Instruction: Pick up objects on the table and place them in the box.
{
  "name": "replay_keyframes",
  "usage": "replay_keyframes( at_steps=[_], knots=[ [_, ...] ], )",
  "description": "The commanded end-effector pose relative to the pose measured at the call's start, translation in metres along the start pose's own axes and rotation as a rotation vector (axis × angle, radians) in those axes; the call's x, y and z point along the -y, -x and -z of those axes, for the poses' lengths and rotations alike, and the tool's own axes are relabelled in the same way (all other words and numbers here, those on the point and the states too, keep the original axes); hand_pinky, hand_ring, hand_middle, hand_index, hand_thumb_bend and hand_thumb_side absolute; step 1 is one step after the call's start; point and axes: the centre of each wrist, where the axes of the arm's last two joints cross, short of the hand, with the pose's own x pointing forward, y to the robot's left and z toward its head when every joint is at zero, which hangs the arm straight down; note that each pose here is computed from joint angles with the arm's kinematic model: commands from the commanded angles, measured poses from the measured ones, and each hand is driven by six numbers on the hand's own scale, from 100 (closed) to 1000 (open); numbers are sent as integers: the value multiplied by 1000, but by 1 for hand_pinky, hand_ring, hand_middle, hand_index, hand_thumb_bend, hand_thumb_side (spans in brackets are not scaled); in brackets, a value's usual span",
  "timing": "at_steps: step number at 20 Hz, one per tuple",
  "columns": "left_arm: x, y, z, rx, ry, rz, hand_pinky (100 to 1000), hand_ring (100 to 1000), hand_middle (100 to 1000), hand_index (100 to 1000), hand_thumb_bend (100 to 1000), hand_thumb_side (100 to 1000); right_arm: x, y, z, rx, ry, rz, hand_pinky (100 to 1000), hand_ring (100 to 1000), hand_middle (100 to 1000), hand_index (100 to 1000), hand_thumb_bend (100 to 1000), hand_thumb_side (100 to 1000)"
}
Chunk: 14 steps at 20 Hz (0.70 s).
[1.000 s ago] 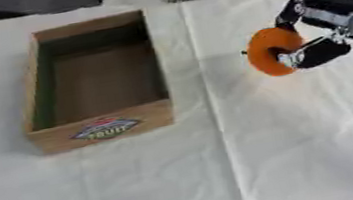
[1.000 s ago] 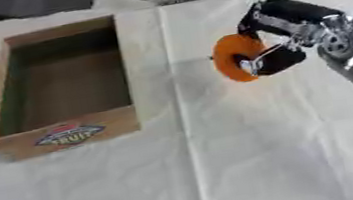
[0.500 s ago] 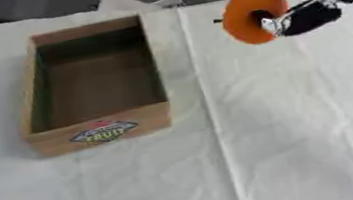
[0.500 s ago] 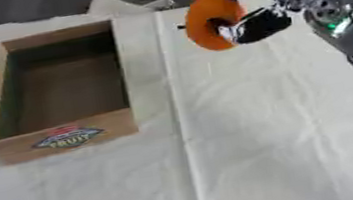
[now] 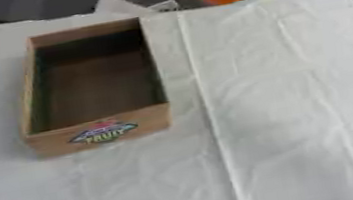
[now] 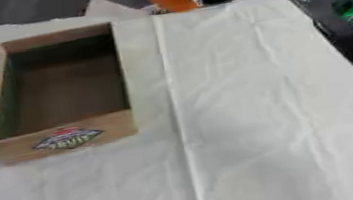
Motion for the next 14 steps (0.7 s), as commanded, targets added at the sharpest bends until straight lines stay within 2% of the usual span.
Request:
replay_keyframes(
  at_steps=[1,4,10,14],
  knots=[
    [-2,-6,7,35,19,-2,381,584,614,672,100,929,7,-1,16,0,52,-13,778,645,405,566,100,231],
    [0,-7,9,42,23,-12,382,584,614,672,100,928,2,-5,33,3,75,5,778,645,402,564,100,231],
    [5,-9,15,73,37,-50,386,574,613,673,100,924,-18,-10,62,-48,137,21,775,643,398,559,100,233],
    [8,-10,19,92,40,-79,387,573,613,674,100,921,-40,-16,77,-95,177,-19,770,648,401,558,100,234]
  ],
)
